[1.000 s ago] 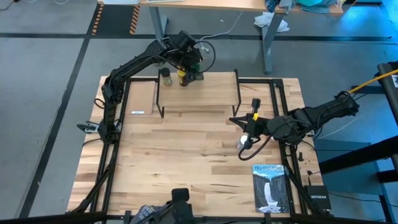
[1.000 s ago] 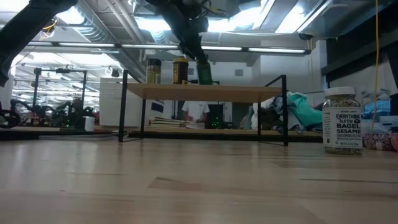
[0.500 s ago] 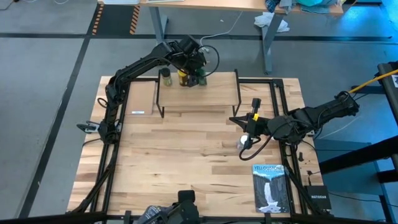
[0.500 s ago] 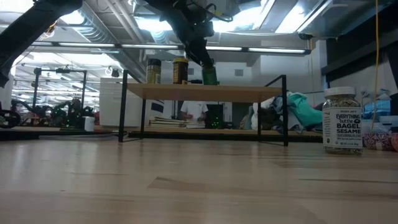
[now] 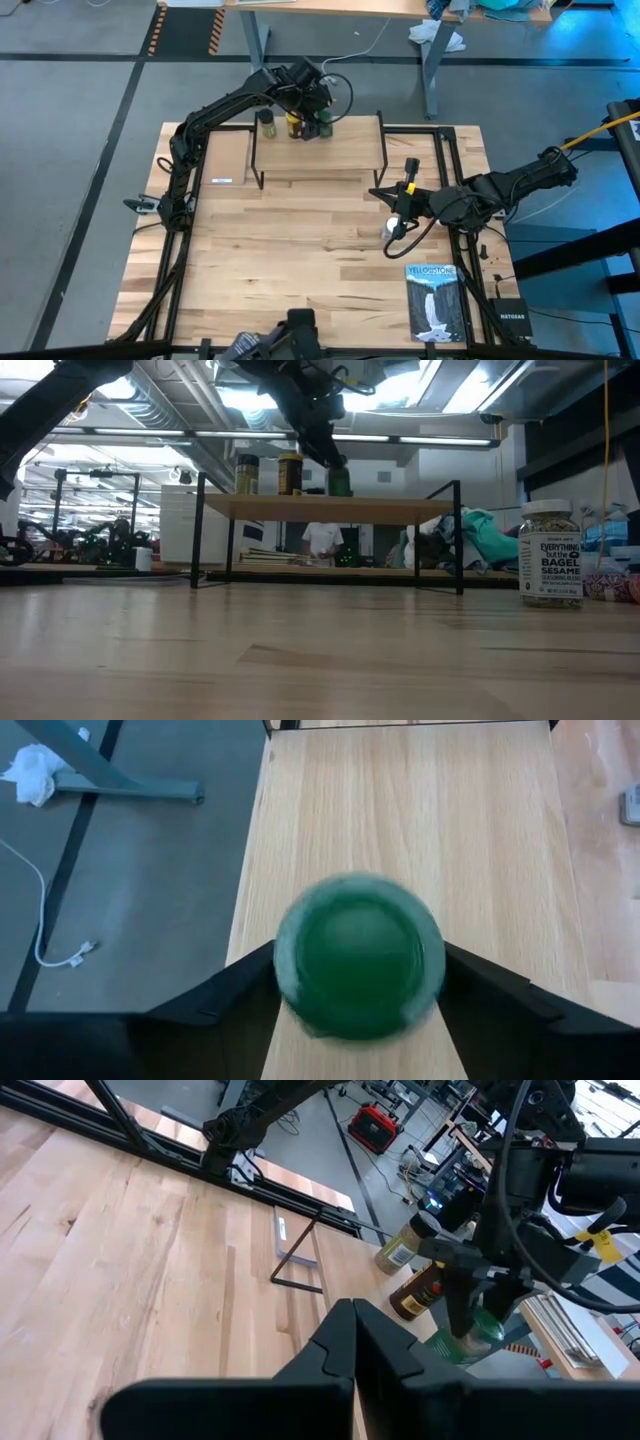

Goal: Shelf spices
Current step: Put the white seasoning bottle on the shelf

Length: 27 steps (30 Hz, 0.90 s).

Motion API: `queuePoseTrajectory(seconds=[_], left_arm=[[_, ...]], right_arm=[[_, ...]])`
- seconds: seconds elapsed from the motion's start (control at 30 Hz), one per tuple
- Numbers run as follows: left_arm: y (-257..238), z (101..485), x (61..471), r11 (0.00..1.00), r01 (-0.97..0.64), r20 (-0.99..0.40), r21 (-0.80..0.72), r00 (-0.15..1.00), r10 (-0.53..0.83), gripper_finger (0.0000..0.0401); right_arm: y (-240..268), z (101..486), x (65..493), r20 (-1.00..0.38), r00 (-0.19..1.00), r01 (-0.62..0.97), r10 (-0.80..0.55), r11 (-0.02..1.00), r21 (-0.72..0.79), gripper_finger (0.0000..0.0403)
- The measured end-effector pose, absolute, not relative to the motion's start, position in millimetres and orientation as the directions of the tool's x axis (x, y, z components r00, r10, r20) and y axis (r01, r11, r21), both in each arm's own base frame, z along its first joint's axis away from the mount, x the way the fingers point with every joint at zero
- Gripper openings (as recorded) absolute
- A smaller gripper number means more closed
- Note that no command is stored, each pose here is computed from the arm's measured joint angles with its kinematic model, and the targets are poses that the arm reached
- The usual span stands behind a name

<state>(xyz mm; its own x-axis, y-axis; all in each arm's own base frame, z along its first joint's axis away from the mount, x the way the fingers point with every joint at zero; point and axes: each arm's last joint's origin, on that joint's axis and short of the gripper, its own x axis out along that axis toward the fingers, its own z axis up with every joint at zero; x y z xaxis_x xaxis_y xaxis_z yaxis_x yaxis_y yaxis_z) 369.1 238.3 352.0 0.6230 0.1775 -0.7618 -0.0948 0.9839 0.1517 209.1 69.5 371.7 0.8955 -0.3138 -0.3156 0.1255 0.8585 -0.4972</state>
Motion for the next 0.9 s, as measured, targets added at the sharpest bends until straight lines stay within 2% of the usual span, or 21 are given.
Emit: queuePoseTrajectory(seconds=[0.27, 0.7, 0.9], left_arm=[[232, 353, 374, 0.983, -0.078, -0.756, 0.164, 0.630, 0.176, 0.0240], [230, 358, 380, 0.962, -0.116, -0.719, 0.246, 0.644, 0.261, 0.0245], [223, 371, 376, 0.956, -0.114, -0.689, 0.268, 0.671, 0.274, 0.0246]], right_arm=[[70, 372, 209, -0.316, 0.895, 0.128, -0.313, 0.862, -0.491, 0.0001], [70, 372, 209, -0.318, 0.895, 0.131, -0.312, 0.867, -0.481, 0.0001], [69, 370, 209, -0.330, 0.892, 0.124, -0.309, 0.869, -0.479, 0.0001]])
